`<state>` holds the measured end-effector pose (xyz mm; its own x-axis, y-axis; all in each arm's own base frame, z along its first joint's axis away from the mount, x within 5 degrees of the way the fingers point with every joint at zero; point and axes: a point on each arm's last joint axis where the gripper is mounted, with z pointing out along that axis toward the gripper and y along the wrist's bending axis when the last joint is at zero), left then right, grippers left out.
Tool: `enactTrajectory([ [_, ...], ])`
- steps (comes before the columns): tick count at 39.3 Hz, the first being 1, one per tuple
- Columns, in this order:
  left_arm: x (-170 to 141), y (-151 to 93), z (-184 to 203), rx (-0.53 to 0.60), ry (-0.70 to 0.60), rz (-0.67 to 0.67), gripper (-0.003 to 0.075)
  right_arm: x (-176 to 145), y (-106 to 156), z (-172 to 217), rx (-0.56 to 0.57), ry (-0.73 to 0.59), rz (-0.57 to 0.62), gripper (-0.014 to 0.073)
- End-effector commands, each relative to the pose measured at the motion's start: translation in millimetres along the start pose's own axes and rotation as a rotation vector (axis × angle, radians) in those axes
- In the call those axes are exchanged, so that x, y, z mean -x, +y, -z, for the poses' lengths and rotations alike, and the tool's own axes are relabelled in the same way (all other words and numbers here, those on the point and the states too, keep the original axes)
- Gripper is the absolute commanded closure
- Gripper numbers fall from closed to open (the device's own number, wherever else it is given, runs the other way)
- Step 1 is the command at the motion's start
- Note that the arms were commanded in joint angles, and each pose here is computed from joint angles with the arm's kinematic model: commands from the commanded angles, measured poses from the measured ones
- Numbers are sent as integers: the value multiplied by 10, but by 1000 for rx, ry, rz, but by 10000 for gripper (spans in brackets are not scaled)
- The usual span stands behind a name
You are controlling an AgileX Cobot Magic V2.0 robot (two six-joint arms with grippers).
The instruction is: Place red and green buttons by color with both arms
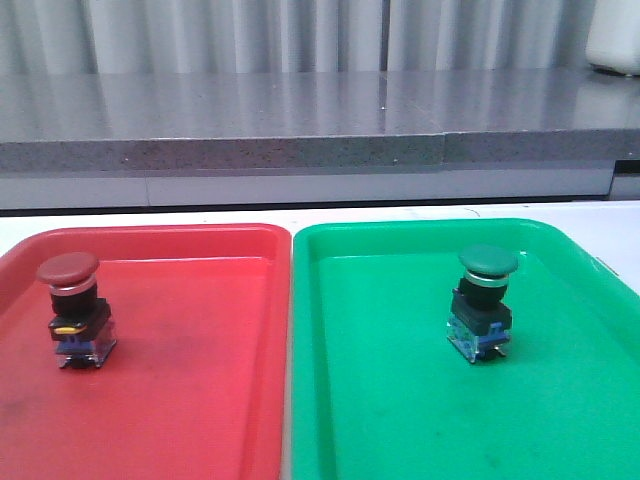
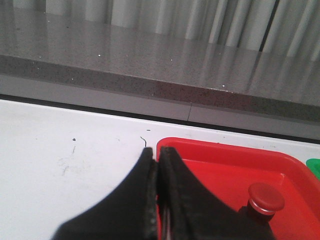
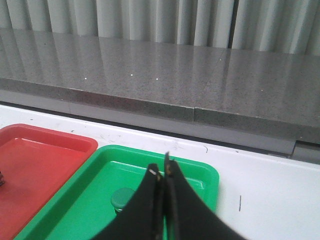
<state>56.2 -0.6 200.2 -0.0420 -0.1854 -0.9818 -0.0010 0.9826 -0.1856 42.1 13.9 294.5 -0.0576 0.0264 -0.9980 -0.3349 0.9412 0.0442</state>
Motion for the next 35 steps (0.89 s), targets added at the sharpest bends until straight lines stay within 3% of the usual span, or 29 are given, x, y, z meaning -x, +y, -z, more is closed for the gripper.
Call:
enactTrajectory([
  [1, 23, 2, 4, -10, -94, 13, 740, 145, 5, 10, -1, -89, 9, 719],
  [28, 23, 2, 4, -10, -94, 13, 740, 145, 5, 10, -1, -89, 9, 719],
  [35, 23, 2, 4, -10, -94, 13, 740, -25, 0, -51, -6, -139, 126, 719],
])
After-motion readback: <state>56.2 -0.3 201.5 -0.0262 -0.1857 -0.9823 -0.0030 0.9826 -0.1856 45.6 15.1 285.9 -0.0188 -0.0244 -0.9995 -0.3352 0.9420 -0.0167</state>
